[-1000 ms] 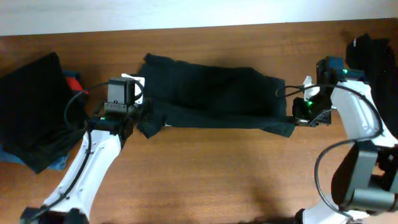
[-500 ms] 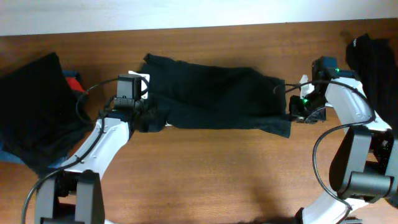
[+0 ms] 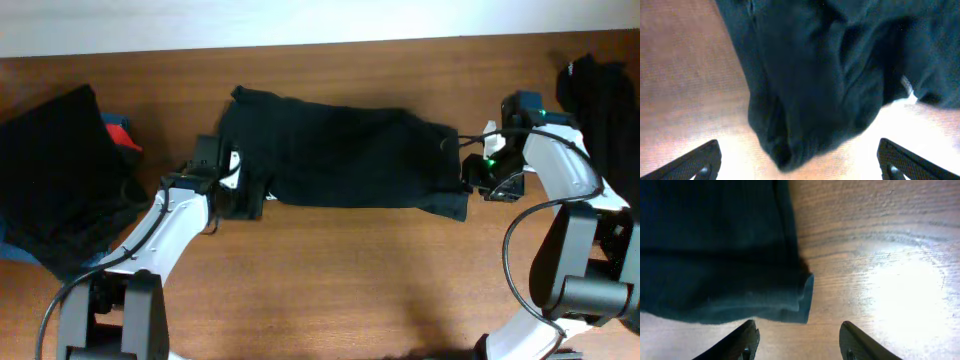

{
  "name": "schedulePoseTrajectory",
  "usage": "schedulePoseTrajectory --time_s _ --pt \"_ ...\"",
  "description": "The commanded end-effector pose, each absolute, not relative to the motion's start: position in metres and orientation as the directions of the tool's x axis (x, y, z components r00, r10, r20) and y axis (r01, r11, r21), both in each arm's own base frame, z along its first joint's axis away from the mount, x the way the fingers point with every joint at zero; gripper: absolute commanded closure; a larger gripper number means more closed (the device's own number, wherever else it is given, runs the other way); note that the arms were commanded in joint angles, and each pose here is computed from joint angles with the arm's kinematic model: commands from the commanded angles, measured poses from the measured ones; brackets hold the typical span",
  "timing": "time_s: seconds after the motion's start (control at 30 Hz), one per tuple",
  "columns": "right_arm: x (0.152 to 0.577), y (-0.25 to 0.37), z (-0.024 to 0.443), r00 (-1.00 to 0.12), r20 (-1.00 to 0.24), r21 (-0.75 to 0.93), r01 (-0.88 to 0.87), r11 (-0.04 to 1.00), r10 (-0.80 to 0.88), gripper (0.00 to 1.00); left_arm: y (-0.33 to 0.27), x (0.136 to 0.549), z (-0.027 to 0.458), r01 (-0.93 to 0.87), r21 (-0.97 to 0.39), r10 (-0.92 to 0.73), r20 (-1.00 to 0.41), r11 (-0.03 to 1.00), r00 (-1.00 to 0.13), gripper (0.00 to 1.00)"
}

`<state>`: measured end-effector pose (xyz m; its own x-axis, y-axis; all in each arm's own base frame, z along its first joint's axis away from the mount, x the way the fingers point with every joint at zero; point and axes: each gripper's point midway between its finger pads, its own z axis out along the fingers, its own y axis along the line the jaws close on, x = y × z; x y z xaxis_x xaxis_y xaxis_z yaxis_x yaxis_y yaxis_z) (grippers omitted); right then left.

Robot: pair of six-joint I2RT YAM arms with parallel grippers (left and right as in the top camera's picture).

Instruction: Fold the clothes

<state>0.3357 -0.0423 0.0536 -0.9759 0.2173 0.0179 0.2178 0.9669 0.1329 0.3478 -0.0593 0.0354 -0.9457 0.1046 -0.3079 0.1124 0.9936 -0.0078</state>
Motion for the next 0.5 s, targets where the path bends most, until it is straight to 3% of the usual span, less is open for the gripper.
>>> schedulePoseTrajectory --time_s 0.0,0.03,0.1,0.4,0.43,0.47 --pt "0.338 -0.042 0.055 -0.974 0.020 0.146 0.227 0.963 0.227 0.43 -0.060 0.346 0.042 0.115 -0.015 0.105 -0.313 0.993 -0.944 0.06" --pt "0.337 -0.042 0.055 -0.974 0.025 0.145 0.228 0.963 0.227 0.44 -0.061 0.350 0.043 0.116 -0.017 0.104 -0.333 0.993 -0.937 0.42" --pt "0.337 -0.041 0.055 -0.974 0.025 0.145 0.227 0.963 0.226 0.44 -0.062 0.356 0.045 0.116 -0.018 0.102 -0.356 0.993 -0.929 0.60" --pt "0.337 -0.041 0.055 -0.974 0.026 0.145 0.227 0.963 0.225 0.45 -0.064 0.366 0.047 0.117 -0.020 0.099 -0.394 0.993 -0.914 0.69" --pt "0.336 -0.041 0.055 -0.974 0.027 0.145 0.227 0.963 0.225 0.45 -0.064 0.365 0.044 0.117 -0.020 0.100 -0.388 0.993 -0.916 0.79" --pt "0.336 -0.041 0.055 -0.974 0.028 0.145 0.227 0.963 0.225 0.46 -0.063 0.364 0.041 0.116 -0.018 0.101 -0.378 0.993 -0.920 0.97"
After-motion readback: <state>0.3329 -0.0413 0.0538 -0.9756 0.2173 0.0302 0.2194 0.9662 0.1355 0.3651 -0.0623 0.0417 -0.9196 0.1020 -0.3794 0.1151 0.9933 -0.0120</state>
